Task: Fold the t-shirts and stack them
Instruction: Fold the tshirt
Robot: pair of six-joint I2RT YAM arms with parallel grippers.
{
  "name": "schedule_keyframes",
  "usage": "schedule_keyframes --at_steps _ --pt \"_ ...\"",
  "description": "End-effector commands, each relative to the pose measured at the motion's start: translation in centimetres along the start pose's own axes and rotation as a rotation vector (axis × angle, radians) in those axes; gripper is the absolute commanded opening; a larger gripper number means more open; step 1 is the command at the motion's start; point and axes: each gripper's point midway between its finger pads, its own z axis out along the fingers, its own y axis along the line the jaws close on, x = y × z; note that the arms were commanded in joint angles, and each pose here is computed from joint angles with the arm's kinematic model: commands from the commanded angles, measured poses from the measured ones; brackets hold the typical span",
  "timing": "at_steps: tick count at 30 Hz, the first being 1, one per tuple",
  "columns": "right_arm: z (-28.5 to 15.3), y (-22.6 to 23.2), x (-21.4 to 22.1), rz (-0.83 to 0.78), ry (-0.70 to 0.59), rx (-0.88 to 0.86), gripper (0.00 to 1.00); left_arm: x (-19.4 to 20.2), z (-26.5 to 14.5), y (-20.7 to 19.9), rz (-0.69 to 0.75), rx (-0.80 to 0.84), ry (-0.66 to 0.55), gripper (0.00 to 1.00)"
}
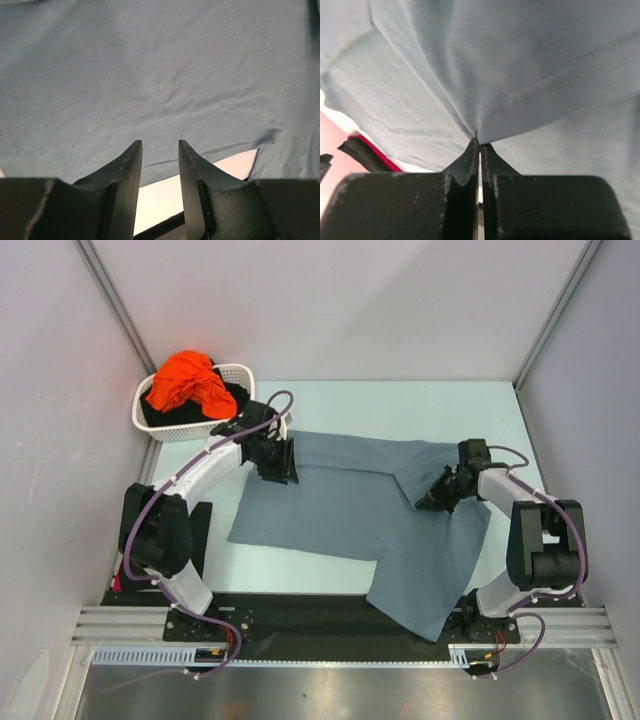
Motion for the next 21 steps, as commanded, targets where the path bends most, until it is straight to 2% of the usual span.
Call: schedule_keyframes --at_steps 1,5,9,13,18,21 --pt "0.5 0.8 1.1 0.076 -0.010 -0.020 0.00 -0.9 -1.4 -0.8 0.002 0.036 -0.059 0.40" --pt "1.2 1.0 2.0 0.168 0.015 -0.025 0.00 -0.8 -1.5 -0.8 0.005 0.035 -0.063 0.40" --pt "0.9 0.0 2.0 0.205 -0.016 0.032 0.00 -0.6 -1.6 -0.6 0.006 0.032 -0.067 0.40" --pt "0.4 0.3 2.2 0.212 -0.016 0.014 0.00 -0.3 -1.5 -0.2 -0.001 0.027 -0.069 0.41" --pt "-0.7 1.8 2.7 0.185 0.021 -0.043 0.14 -0.9 -1.4 0.2 -0.008 0.028 -0.077 0.41" --pt "-2.7 3.2 2.4 0.108 0.014 -0.085 0.22 -1.7 -1.4 0.4 -0.009 0.026 -0.085 0.41"
